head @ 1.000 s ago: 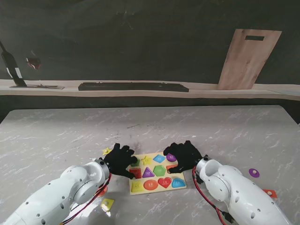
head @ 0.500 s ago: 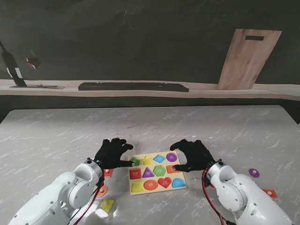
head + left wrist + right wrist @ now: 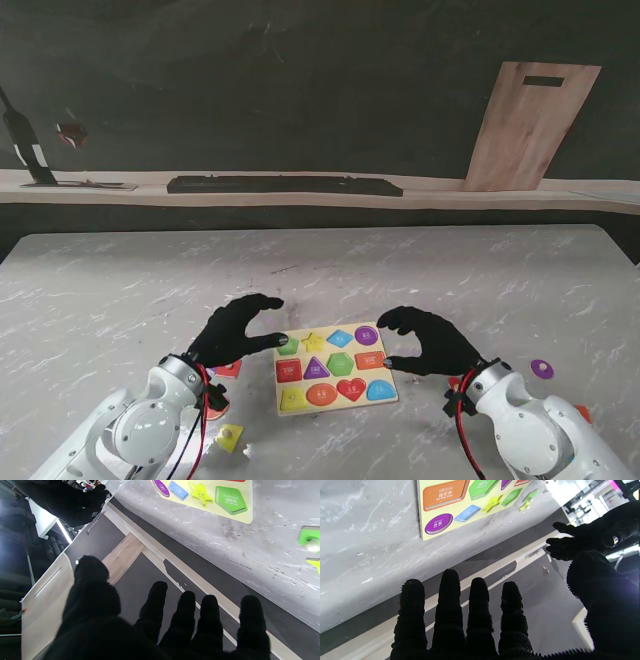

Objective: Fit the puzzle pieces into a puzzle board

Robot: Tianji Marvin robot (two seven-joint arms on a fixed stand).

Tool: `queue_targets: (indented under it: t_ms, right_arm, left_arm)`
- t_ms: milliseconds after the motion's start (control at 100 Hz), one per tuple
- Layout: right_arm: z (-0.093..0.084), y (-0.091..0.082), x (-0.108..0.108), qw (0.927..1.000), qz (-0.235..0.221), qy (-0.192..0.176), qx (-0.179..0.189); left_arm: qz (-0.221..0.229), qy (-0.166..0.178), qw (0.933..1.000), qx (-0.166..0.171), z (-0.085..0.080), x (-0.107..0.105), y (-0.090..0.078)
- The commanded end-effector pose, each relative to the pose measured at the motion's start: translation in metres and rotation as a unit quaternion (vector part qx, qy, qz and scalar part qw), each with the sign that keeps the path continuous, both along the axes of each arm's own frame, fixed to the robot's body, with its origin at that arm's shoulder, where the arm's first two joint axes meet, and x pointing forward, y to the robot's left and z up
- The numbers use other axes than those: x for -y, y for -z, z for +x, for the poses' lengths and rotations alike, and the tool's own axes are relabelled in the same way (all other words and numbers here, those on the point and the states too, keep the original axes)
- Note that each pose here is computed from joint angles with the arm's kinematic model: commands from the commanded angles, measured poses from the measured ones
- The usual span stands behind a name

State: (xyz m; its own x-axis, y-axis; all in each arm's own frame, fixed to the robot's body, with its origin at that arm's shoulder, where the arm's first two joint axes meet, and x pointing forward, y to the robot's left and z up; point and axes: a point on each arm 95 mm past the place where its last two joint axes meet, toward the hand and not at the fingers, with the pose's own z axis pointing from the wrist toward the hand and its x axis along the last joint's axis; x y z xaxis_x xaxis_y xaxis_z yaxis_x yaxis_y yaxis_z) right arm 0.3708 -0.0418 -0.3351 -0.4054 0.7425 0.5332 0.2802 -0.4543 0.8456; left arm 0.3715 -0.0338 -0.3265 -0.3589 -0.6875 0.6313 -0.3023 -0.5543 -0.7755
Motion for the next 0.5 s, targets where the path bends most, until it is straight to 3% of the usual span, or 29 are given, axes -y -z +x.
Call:
queue_targets:
  t_ms: [0,140,250,350,490]
  right_arm:
    - [-0.012,0.012,0.000,0.9998,0.007,0.003,-0.016]
    - [-0.020,0.018,0.011,0.9994,0.016,0.004,-0.031]
    - [-0.022,0.018,0.024,0.9992,-0.004,-0.003,-0.040]
    - [-0.021,0.018,0.041,0.9973,-0.051,-0.012,-0.051]
    - [-0.019,0.017,0.067,0.9899,-0.135,-0.018,-0.039]
  left_arm:
    - [-0.009,0.007,0.9999,0.007,-0.005,0.002,-0.003]
    - [-0.028,0.019,0.9994,0.011,-0.011,0.000,-0.007]
    - [-0.055,0.012,0.9984,0.001,-0.015,0.003,-0.010]
    - [-0.085,0.010,0.9961,-0.019,-0.016,0.007,-0.011]
    - [-0.098,0.023,0.9944,-0.035,-0.014,0.009,-0.011]
